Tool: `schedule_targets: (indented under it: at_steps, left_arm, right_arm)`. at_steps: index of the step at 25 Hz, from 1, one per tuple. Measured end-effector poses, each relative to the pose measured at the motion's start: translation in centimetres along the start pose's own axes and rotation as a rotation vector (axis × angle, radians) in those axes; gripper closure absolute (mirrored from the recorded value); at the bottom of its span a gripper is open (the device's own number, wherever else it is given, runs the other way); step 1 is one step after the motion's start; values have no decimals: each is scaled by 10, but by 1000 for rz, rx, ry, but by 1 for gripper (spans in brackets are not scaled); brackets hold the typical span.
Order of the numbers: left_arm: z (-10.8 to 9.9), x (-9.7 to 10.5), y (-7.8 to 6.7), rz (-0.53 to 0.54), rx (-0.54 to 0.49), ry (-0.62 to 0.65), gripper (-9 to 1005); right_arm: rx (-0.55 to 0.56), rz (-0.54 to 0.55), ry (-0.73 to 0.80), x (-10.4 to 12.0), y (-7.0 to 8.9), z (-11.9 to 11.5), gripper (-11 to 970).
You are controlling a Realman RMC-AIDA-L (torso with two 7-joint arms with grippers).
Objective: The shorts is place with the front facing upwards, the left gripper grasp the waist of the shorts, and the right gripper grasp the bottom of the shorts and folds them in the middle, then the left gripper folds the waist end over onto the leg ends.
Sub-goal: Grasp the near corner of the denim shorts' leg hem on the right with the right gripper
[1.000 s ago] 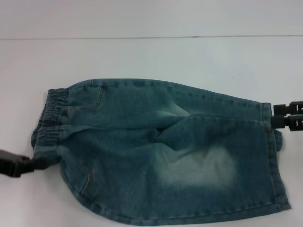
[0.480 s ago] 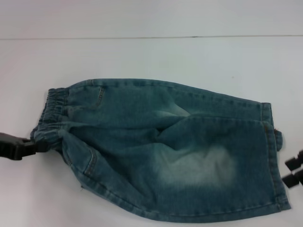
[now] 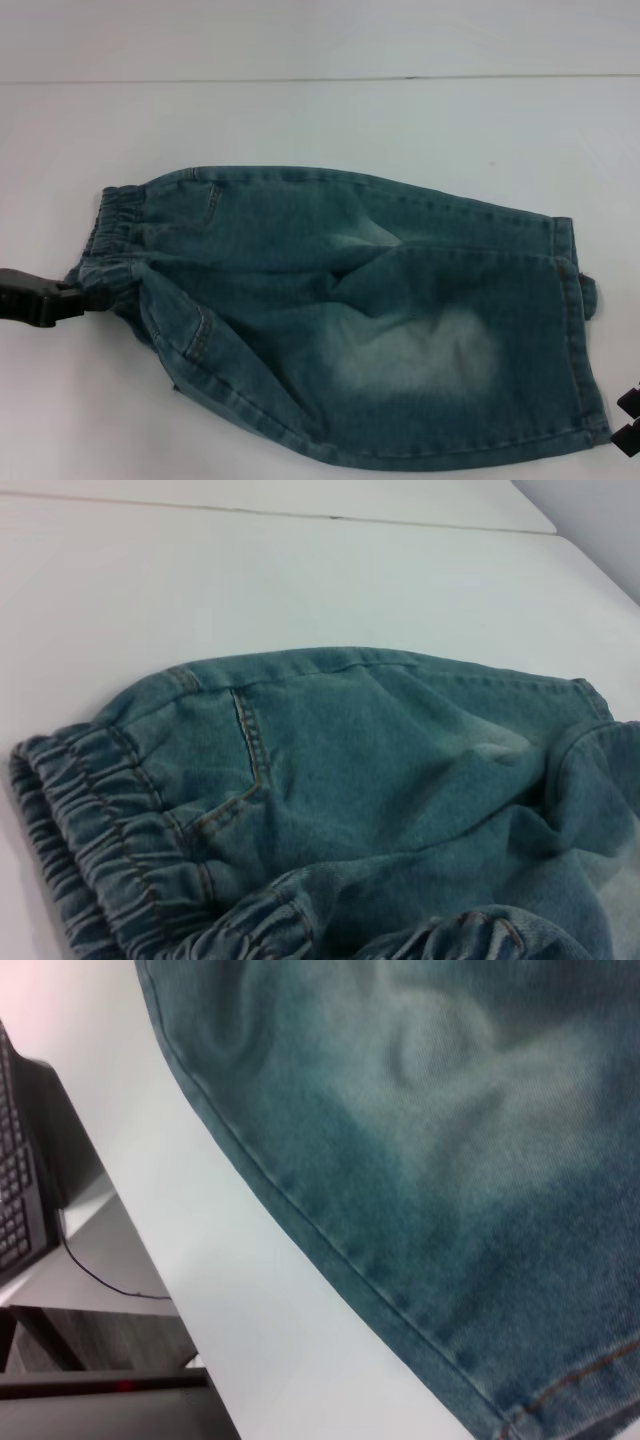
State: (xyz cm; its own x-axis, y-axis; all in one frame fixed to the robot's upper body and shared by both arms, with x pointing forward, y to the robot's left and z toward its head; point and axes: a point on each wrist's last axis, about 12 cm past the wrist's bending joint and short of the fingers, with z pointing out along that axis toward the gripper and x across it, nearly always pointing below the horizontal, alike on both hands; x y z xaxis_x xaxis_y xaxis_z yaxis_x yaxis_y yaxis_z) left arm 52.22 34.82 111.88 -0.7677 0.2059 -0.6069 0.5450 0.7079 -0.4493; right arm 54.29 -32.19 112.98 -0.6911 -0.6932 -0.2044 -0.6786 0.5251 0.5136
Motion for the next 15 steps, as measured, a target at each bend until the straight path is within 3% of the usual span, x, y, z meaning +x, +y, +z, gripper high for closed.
schedule_targets:
  at_steps: [15]
  left_arm:
    - [4, 1, 2, -10, -14, -12, 952]
  right_arm:
    - [35, 38, 51, 1, -5, 15, 246]
